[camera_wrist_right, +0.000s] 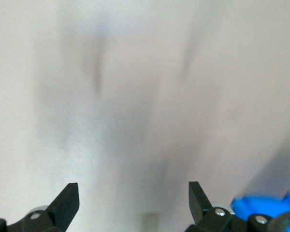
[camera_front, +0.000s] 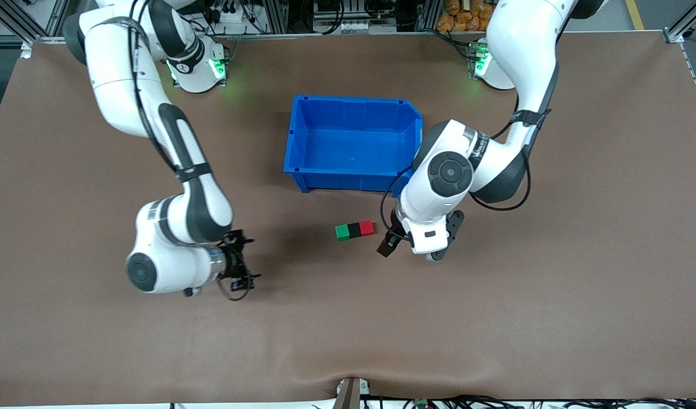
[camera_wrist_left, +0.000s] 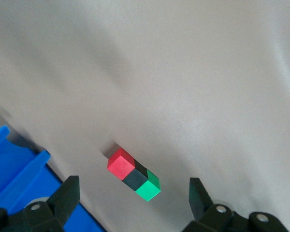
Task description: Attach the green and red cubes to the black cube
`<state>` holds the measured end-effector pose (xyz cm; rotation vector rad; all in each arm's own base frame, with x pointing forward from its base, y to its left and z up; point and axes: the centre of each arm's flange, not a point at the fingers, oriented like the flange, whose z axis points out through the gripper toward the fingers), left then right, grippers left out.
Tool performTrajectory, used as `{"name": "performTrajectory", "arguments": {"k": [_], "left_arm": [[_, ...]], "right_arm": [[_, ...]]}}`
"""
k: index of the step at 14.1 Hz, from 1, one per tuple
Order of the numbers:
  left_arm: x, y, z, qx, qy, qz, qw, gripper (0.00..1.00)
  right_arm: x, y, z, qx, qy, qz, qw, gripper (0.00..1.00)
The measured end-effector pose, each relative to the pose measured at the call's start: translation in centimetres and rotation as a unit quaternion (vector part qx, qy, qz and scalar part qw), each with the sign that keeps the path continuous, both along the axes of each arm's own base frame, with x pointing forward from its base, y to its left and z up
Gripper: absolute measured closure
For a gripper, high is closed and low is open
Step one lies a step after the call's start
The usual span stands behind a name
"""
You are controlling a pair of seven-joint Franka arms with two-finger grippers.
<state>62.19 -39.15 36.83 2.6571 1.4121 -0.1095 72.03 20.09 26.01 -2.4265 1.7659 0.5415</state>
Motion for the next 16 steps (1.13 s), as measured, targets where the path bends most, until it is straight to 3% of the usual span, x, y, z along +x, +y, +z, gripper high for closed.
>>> {"name": "performTrajectory", "arguments": {"k": [2, 4, 8, 13, 16], "left_arm": [[0.4, 1.4, 1.8, 0.005, -0.004, -0.012, 1.0, 0.0], [0.6, 3.4, 3.6, 0.032, -0.007, -0.035, 0.999, 0.0], [1.5, 8.4, 6.0, 0.066, 0.002, -0.092, 0.994, 0.0], [2.3, 16.8, 11.8, 0.064, -0.001, -0.204, 0.977, 0.0], [1.1, 20.0, 16.0, 0.062, -0.003, -0.27, 0.961, 0.0]], "right_arm": [[1.0, -3.4, 0.8, 0.002, -0.036, 0.074, 0.997, 0.0], [1.7, -7.5, 1.6, 0.006, -0.054, 0.138, 0.989, 0.0], [2.9, -17.3, 3.6, -0.01, -0.099, 0.27, 0.958, 0.0], [2.7, -26.7, 9.5, -0.003, -0.144, 0.398, 0.906, 0.0], [-0.4, -28.6, 19.5, 0.019, -0.151, 0.477, 0.866, 0.0]]}}
